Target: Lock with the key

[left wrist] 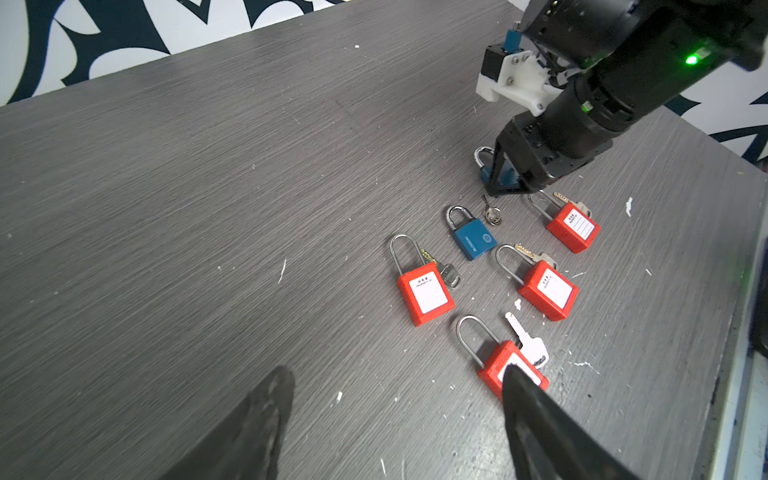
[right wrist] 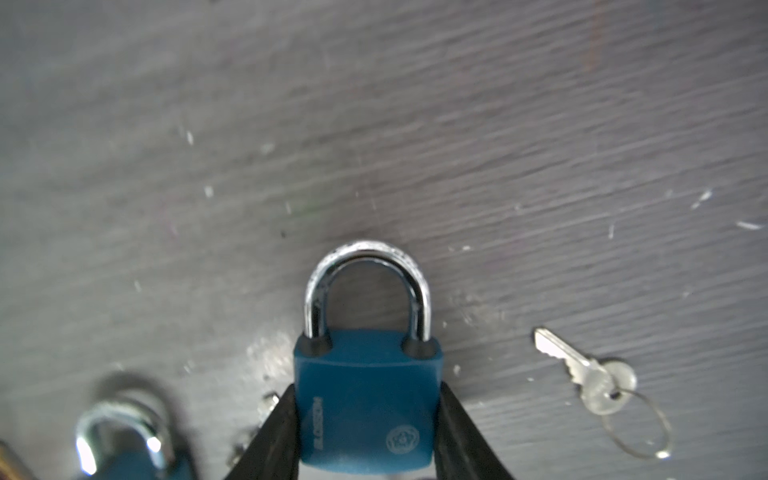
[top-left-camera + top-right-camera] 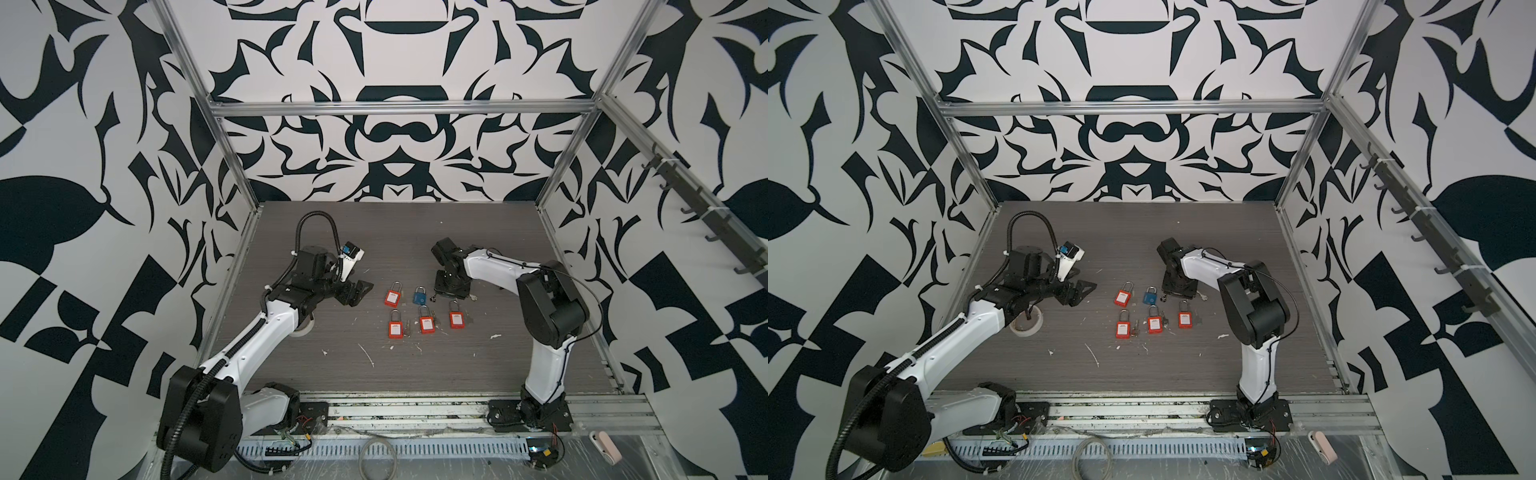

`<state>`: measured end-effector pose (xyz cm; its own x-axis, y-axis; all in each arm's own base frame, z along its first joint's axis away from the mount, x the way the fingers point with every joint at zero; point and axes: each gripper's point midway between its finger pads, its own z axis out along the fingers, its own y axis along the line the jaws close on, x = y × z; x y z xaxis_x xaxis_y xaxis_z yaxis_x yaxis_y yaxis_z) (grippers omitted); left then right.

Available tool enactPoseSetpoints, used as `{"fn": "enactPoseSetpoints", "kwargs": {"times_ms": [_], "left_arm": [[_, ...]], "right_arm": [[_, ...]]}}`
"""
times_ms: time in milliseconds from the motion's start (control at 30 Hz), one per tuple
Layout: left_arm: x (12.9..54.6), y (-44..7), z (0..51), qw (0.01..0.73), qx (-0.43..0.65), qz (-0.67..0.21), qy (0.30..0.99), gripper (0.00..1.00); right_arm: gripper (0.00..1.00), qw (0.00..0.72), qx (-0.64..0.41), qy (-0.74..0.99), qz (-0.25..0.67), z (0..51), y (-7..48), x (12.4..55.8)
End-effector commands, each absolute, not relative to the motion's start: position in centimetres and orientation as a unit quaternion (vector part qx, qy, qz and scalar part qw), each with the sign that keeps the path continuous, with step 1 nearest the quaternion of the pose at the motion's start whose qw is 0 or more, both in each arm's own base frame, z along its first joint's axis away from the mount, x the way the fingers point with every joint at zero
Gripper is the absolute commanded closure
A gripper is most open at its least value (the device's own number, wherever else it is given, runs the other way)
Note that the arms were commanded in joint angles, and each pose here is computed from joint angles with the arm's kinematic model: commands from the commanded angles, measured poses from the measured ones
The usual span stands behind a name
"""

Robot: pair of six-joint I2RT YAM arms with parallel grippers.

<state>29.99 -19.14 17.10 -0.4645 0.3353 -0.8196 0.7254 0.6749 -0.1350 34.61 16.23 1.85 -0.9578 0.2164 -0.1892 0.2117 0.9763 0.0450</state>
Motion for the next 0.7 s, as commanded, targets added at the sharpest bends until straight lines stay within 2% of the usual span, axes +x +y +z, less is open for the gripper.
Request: {"fn": "enactPoseSetpoints", "kwargs": {"times_ms": [0, 67, 167, 333, 367, 400, 467, 500, 533, 600, 667], "left_arm": [[29.4, -18.5, 17.0, 0.402, 0.311, -0.234, 0.829, 0.19], [29.3, -18.2, 17.1, 0.405, 0.308, -0.229, 0.83, 0.2], [29.3, -17.7, 17.2, 0.415, 0.299, -0.221, 0.83, 0.19], [30.3, -16.2, 17.6, 0.446, 0.257, -0.216, 0.83, 0.16], [30.5, -15.8, 17.7, 0.452, 0.247, -0.217, 0.829, 0.16], [30.8, -15.3, 17.7, 0.457, 0.233, -0.214, 0.831, 0.16], [31.7, -13.6, 17.6, 0.474, 0.201, -0.196, 0.834, 0.16], [32.3, -12.3, 17.3, 0.484, 0.175, -0.179, 0.839, 0.1], [32.9, -10.8, 17.1, 0.496, 0.145, -0.165, 0.84, 0.09], [33.9, -7.9, 16.2, 0.513, 0.087, -0.146, 0.841, 0.07], [34.8, -5.1, 15.0, 0.523, 0.036, -0.119, 0.843, 0.05]], "right_arm": [[0.63, 0.067, 0.051, 0.996, 0.011, 1.4, 15.9, 32.8], [0.6, 0.068, 0.036, 0.997, 0.013, 1.6, 15.9, 32.7], [0.47, 0.102, 0.017, 0.995, 0.013, 3.2, 15.8, 33.6], [0.3, 0.219, -0.031, 0.975, 0.027, 9.7, 16.4, 37.3], [0.21, 0.243, -0.038, 0.969, 0.024, 11.2, 16.4, 37.9], [0.05, 0.27, -0.043, 0.962, 0.02, 12.9, 16.1, 38.5], [0.02, 0.332, -0.038, 0.942, -0.016, 15.8, 14.3, 39.6], [0.02, 0.369, -0.034, 0.928, -0.038, 17.1, 13.1, 39.8], [0.01, 0.406, -0.027, 0.911, -0.059, 18.2, 11.7, 39.9], [0.01, 0.461, -0.027, 0.884, -0.07, 18.6, 9.3, 39.7], [0.0, 0.485, -0.034, 0.873, -0.045, 17.4, 7.5, 39.3]]}}
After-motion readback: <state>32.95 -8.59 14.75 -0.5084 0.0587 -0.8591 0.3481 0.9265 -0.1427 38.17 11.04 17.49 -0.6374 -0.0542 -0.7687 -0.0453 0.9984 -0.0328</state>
